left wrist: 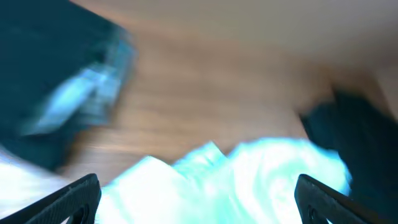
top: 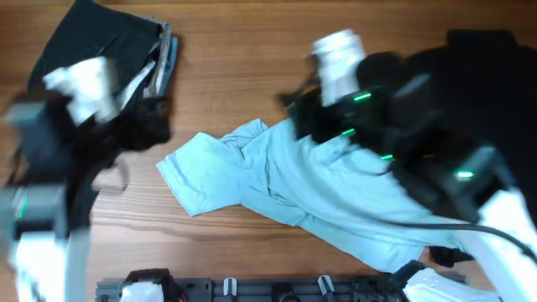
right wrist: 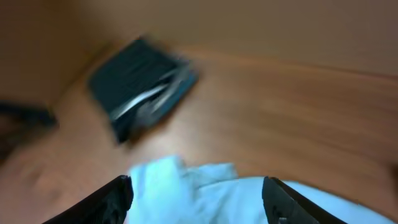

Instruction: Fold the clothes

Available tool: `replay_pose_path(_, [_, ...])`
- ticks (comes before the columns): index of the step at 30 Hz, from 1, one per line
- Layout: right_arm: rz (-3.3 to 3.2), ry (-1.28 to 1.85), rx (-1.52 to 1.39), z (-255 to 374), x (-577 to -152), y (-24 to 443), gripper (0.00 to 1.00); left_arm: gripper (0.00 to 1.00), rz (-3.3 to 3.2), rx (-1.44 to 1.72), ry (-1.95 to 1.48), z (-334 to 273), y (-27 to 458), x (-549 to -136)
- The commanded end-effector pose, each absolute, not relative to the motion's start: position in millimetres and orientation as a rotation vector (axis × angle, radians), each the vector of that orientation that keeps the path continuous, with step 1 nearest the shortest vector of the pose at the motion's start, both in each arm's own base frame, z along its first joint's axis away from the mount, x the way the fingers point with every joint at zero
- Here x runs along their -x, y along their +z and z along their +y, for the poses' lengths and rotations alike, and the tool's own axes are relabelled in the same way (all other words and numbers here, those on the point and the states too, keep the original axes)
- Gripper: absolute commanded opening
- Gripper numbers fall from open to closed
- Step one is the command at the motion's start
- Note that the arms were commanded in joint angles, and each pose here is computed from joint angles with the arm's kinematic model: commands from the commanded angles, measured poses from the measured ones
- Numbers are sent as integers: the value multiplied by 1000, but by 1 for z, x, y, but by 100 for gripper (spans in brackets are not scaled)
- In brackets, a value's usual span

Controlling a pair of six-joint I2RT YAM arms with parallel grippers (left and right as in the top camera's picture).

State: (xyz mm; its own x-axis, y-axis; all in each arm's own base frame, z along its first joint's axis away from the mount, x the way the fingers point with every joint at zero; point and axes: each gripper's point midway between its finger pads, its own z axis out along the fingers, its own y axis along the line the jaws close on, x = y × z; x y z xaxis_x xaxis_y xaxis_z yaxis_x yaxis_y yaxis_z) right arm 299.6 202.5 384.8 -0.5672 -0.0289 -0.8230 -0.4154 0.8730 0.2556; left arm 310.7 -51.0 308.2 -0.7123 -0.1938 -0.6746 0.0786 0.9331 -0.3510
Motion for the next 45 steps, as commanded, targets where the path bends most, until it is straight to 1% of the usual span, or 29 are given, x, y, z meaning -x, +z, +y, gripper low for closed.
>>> replay_pose_path(1, [2166,477,16,147,-312,384,71,100,2551,-92,-571,-100,229,-348])
replay_pose_path(3, [2209,432,-46,128,-315,374,72,100,2576,-139,-627,-122,200,-374])
replay_pose_path(5, [2242,400,-84,116,-317,365,72,96,2601,-236,-635,-143,167,-392])
replay_pose_path(9, [2269,386,-97,113,-317,359,72,91,2642,-485,-629,-185,99,-405])
replay_pose_path(12, [2278,382,-97,113,-317,357,72,80,2635,-733,-573,-206,66,-397])
replay_pose_path(14, [2282,380,-96,113,-317,356,73,73,2678,-756,-398,-197,46,-400])
replay_pose_path(15, [2282,380,-97,113,-317,356,73,67,2694,-759,-346,-193,39,-400])
replay_pose_path(16, [2283,381,-97,113,-317,356,73,61,2710,-760,-318,-191,32,-400])
replay_pose_path(18, [2283,380,-97,113,-317,356,73,52,2742,-764,-312,-190,19,-397])
replay_pose_path(22, [2290,376,-94,113,-315,354,73,49,2788,-768,-290,-186,-5,-395])
replay_pose_path(23, [2294,374,-93,112,-315,354,73,45,2800,-768,-277,-185,-10,-395])
replay_pose_path(24, [2300,372,-93,112,-314,352,73,40,2815,-770,-275,-184,-17,-393])
replay_pose_path(25, [2304,370,-94,112,-313,352,73,31,2824,-770,-273,-183,-20,-392])
replay_pose_path(26, [2305,368,-89,112,-313,351,73,4,2834,-761,-261,-181,-21,-391])
replay_pose_path(28, [2306,366,-89,111,-313,351,73,4,2868,-666,-157,-168,-15,-393])
replay_pose_path(29, [2305,357,-93,110,-313,351,73,4,2888,-526,-21,-149,-5,-400])
replay_pose_path(30, [2301,339,-102,107,-314,351,73,4,2881,-330,171,-119,14,-409])
replay_pose_path(32, [2298,325,-108,105,-315,351,74,4,2826,-58,413,-68,52,-416])
replay_pose_path(34, [2295,312,-114,103,-316,351,74,4,2771,188,533,-18,89,-413])
replay_pose_path(37, [2289,275,-132,98,-317,351,74,4,2738,494,497,34,117,-397])
replay_pose_path(40, [2293,242,-146,94,-321,348,76,4,2781,601,357,49,118,-387])
replay_pose_path(41, [2306,236,-145,95,-323,344,77,7,2796,619,362,53,117,-382])
replay_pose_path(42, [2330,224,-146,96,-326,337,77,15,2813,636,372,57,115,-377])
replay_pose_path(43, [2355,214,-144,97,-327,330,78,32,2817,633,373,58,115,-376])
replay_pose_path(45, [2395,196,-142,98,-331,319,78,34,2854,516,324,49,115,-378])
